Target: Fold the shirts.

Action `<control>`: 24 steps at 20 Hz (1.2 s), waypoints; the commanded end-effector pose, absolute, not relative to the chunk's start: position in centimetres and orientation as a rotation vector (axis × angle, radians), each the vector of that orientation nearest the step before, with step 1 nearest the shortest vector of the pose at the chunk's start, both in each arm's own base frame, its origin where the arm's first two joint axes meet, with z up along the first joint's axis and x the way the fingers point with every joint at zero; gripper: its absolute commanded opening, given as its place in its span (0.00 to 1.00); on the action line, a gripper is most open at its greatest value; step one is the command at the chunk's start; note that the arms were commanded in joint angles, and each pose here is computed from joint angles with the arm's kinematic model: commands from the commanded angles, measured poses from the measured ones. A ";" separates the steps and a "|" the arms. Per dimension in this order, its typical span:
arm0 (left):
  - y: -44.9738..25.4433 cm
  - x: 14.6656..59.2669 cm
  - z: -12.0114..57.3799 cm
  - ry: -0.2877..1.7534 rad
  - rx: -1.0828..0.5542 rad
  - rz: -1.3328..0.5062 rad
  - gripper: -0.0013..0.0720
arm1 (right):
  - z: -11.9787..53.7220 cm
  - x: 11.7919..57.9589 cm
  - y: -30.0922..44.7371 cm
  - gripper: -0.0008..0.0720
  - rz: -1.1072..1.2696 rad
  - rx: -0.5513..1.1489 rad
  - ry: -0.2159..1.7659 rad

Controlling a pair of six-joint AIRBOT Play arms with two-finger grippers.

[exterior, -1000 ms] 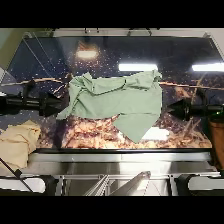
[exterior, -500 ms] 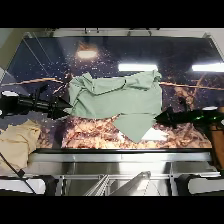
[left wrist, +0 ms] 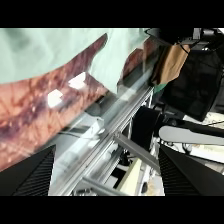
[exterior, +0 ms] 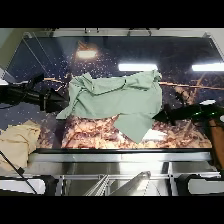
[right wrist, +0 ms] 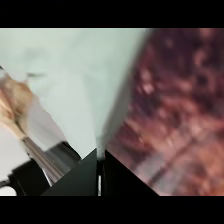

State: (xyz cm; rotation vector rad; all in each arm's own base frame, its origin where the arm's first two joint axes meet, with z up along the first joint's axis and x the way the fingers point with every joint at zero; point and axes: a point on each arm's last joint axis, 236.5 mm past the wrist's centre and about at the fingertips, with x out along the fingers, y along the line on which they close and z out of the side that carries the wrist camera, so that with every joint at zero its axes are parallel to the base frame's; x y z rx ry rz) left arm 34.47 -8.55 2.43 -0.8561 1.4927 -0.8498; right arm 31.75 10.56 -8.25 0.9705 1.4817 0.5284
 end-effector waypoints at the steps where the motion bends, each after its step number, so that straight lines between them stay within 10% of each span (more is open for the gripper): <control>1: -7.0 32.9 1.9 1.619 -0.779 -0.786 0.96 | -8.6 26.8 6.4 0.04 0.386 0.792 1.684; 19: -9.7 26.0 -12.9 1.908 -0.535 -0.496 0.96 | -7.4 27.4 5.3 0.04 0.323 0.806 1.636; 24: -10.1 30.2 -12.9 1.844 -0.476 -0.518 0.05 | -7.5 27.3 5.4 0.04 0.325 0.803 1.638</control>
